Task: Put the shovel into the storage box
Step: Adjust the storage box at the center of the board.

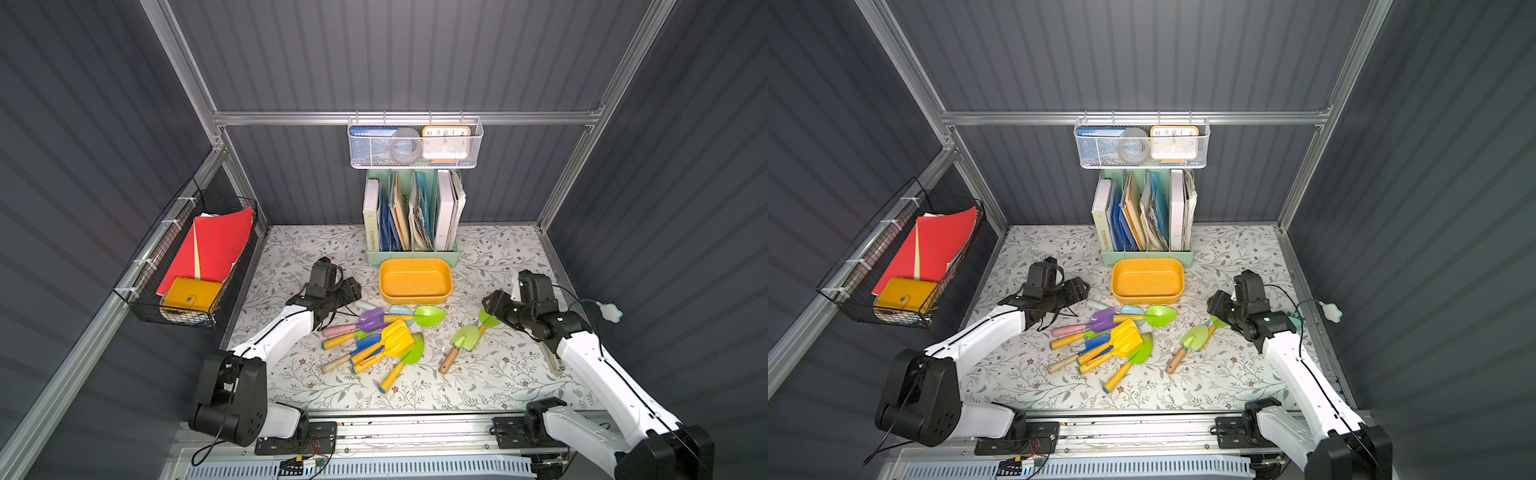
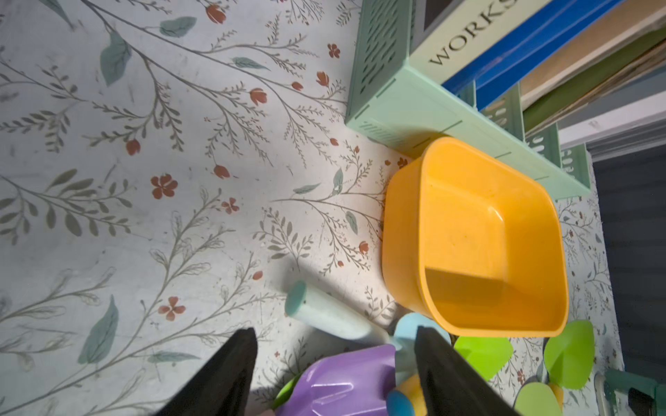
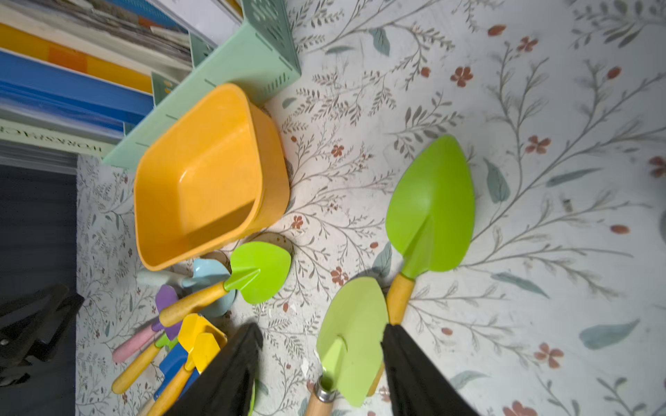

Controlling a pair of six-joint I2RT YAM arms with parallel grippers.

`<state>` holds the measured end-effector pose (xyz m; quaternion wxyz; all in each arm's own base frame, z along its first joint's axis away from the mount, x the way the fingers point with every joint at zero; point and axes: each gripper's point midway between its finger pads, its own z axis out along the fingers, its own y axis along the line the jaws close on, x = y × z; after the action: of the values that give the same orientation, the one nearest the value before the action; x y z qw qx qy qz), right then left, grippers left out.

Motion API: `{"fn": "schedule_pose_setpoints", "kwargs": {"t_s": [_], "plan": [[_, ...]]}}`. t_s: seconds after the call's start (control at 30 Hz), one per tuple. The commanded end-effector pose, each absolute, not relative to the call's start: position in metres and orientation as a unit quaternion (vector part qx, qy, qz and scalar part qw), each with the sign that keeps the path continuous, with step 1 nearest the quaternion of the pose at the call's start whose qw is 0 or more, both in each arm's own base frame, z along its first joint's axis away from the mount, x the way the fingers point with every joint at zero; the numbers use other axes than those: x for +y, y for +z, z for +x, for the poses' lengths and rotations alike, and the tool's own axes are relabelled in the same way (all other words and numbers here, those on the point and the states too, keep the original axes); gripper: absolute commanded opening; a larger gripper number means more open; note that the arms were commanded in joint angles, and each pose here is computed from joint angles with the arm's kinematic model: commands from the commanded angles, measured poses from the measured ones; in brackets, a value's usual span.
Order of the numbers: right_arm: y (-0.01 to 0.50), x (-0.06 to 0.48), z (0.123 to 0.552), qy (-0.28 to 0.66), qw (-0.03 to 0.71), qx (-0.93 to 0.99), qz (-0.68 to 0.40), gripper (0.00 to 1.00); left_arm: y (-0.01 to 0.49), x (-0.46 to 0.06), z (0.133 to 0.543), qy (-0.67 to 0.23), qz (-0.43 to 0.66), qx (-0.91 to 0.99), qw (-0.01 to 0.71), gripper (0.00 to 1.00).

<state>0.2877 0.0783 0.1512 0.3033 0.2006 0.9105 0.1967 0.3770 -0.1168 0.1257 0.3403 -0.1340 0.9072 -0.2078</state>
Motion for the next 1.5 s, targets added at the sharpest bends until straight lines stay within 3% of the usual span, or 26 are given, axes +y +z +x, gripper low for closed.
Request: {"fn": "schedule_pose_setpoints", "kwargs": {"t_s": [0.0, 0.13, 0.37, 0.9, 1.47], "plan": [[0.129, 0.081, 0.268, 0.146, 0.259, 0.932, 0.209, 0.58, 0.127, -0.13, 0.37, -0.218, -0.133, 0.907, 0.335, 0.72], [0.113, 0.104, 0.255, 0.113, 0.223, 0.949, 0.193, 0.53, 0.122, -0.141, 0.368, -0.226, -0.139, 0.905, 0.332, 0.69], [0.087, 0.133, 0.243, 0.072, 0.198, 0.961, 0.182, 0.53, 0.104, -0.163, 0.359, -0.221, -0.137, 0.913, 0.315, 0.7], [0.055, 0.172, 0.223, 0.05, 0.144, 0.973, 0.175, 0.55, 0.101, -0.16, 0.359, -0.204, -0.145, 0.916, 0.313, 0.71], [0.028, 0.178, 0.211, 0.032, 0.127, 0.975, 0.178, 0.54, 0.096, -0.184, 0.433, -0.162, -0.114, 0.931, 0.308, 0.7]]}}
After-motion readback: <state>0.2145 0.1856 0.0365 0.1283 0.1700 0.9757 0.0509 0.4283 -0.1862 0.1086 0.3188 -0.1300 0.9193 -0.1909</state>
